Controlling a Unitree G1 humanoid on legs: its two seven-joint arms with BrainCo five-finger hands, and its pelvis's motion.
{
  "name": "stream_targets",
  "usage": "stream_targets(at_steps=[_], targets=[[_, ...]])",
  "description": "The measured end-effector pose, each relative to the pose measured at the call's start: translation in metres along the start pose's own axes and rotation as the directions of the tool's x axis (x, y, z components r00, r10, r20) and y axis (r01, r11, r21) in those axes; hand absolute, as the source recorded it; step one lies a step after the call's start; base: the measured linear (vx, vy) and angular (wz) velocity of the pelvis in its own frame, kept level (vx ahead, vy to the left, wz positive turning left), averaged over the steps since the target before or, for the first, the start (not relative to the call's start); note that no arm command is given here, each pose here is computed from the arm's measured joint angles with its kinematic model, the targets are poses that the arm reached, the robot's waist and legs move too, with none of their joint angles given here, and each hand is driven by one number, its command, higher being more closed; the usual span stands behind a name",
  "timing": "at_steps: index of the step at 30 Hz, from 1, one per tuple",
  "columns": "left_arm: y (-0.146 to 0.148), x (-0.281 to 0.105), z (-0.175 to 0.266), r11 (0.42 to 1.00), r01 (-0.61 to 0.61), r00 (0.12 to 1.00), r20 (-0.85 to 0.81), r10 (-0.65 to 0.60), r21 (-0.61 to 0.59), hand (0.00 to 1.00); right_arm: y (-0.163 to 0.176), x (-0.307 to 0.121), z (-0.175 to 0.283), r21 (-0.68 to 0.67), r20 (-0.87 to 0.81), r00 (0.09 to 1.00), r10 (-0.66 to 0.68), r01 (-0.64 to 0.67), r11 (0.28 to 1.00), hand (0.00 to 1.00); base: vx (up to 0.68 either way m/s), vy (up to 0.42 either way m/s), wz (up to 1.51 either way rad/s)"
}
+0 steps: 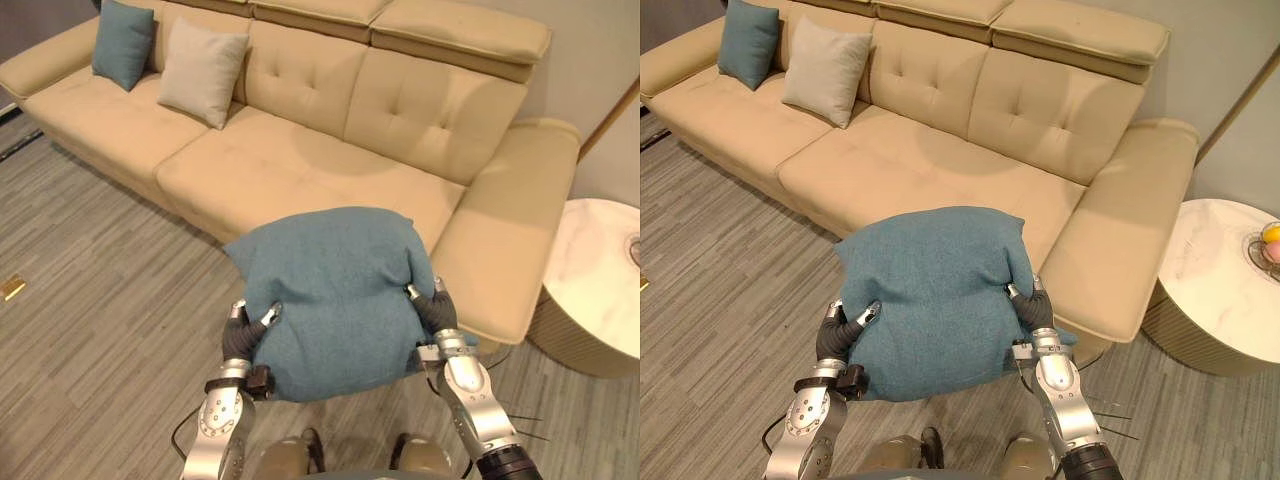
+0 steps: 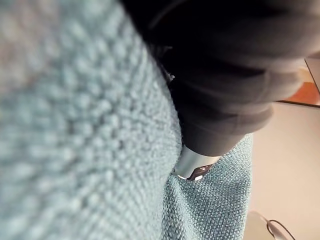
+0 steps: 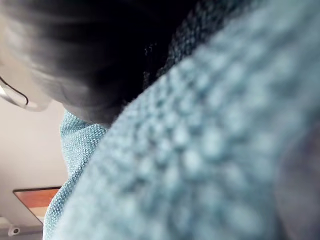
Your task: Pick up cushions and gather them together orderly.
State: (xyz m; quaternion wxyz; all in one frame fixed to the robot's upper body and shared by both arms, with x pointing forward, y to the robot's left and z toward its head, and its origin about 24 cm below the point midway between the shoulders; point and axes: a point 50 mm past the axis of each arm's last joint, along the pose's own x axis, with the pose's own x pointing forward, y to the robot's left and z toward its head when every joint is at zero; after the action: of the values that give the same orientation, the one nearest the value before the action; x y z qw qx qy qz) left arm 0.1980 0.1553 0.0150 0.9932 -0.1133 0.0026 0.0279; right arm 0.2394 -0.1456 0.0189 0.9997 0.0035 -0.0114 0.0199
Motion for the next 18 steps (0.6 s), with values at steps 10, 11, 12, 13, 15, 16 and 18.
stream_targets(at_steps=[10, 11, 12, 13, 15, 16, 18], targets=[[-0.014, 0.008, -0.008, 0.997, 0.070, 0.997, -0.027, -0.070, 0.024, 1.00, -0.021, -0.018, -0.014, -0.010, -0.071, 0.995, -0.065, 0.064, 0.998, 1.00, 0.48, -0.143, 0.31], [-0.013, 0.008, -0.009, 0.998, 0.066, 0.997, -0.031, -0.065, 0.024, 1.00, -0.022, -0.017, -0.013, -0.011, -0.068, 0.996, -0.062, 0.061, 0.998, 1.00, 0.44, -0.202, -0.59], [-0.013, 0.008, -0.014, 0.998, 0.060, 0.997, -0.051, -0.060, 0.018, 1.00, -0.023, -0.017, -0.014, -0.018, -0.071, 0.996, -0.062, 0.061, 0.998, 1.00, 0.54, -0.216, -0.87], [-0.014, 0.006, -0.020, 0.998, 0.058, 0.996, -0.074, -0.057, 0.009, 1.00, -0.025, -0.019, -0.015, -0.021, -0.078, 0.995, -0.066, 0.065, 0.998, 1.00, 0.62, -0.195, -0.91], [-0.015, 0.006, -0.021, 0.998, 0.056, 0.995, -0.080, -0.056, 0.002, 1.00, -0.025, -0.019, -0.012, -0.022, -0.063, 0.996, -0.066, 0.065, 0.998, 1.00, 0.48, -0.076, -0.83], [-0.015, 0.008, -0.019, 0.998, 0.058, 0.996, -0.069, -0.057, 0.003, 1.00, -0.025, -0.017, -0.004, -0.021, -0.032, 0.998, -0.062, 0.061, 0.998, 1.00, 0.39, -0.007, -0.91], [-0.012, 0.011, -0.016, 0.999, 0.052, 0.997, -0.053, -0.051, 0.006, 1.00, -0.023, -0.016, 0.002, -0.018, -0.003, 0.998, -0.056, 0.056, 0.998, 1.00, 0.34, 0.043, -1.07]])
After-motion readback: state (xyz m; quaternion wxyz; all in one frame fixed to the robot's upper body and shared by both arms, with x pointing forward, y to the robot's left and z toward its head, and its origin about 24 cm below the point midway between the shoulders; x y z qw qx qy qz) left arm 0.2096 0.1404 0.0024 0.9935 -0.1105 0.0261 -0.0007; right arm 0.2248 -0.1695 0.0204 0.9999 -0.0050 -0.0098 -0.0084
